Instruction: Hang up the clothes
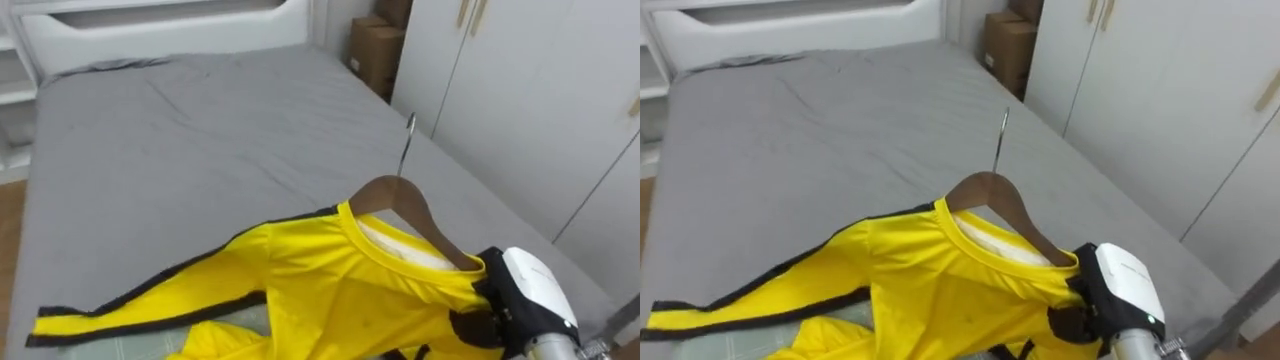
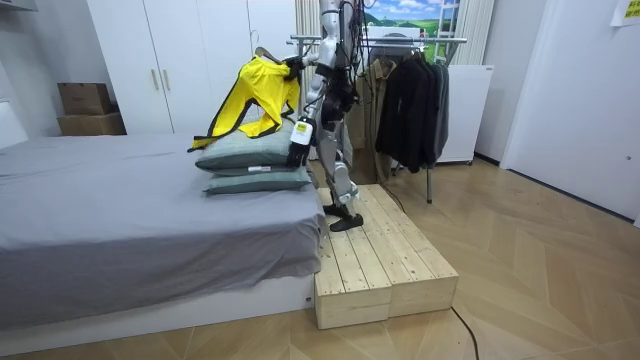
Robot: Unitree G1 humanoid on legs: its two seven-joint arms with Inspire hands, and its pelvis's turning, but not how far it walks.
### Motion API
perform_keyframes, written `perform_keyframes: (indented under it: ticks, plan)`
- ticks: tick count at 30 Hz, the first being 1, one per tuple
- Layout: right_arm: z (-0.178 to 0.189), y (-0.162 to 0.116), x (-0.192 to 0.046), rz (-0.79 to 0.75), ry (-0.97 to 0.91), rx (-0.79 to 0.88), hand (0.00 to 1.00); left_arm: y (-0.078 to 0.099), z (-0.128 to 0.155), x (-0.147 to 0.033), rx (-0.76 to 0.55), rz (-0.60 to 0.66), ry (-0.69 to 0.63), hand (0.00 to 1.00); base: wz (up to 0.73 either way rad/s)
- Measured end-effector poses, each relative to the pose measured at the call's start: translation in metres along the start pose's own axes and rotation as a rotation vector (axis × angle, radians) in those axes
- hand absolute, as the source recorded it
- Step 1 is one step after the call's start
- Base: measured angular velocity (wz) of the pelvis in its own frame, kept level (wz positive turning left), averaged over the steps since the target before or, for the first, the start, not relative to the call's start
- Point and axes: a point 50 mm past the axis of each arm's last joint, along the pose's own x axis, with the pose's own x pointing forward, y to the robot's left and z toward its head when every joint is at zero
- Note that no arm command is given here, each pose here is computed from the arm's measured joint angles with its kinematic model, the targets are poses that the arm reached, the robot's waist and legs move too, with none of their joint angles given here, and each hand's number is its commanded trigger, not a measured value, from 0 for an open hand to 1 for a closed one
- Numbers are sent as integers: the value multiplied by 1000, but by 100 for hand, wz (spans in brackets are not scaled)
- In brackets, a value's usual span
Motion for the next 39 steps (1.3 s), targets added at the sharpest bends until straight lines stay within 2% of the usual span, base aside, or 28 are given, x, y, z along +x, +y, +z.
perform_keyframes:
  ticks: [6, 11, 16, 25, 30, 35, 39]
  plan:
    - [24, -6, 16, -12, -92, -7, 100, -3, -8, -1, 28, -8, 61, 0, -47]
    - [22, 4, 17, 42, -80, -21, 100, -8, -26, -4, 53, -7, 121, 0, -139]
    - [28, 12, 21, 65, -69, -15, 100, -6, -41, -6, 62, 22, 205, 0, -128]
    - [39, -2, 26, 7, -77, 2, 100, -7, -46, -8, 107, 15, 277, 0, -49]
    - [36, 4, 22, 17, -57, 13, 100, -7, -46, -8, 99, 24, 289, 0, -72]
    - [36, 16, 16, 60, -53, 27, 100, 3, -52, -8, 76, 62, 328, 0, -43]
    - [40, 9, 16, 48, -73, 45, 100, 9, -59, -9, 85, 82, 364, 0, -40]
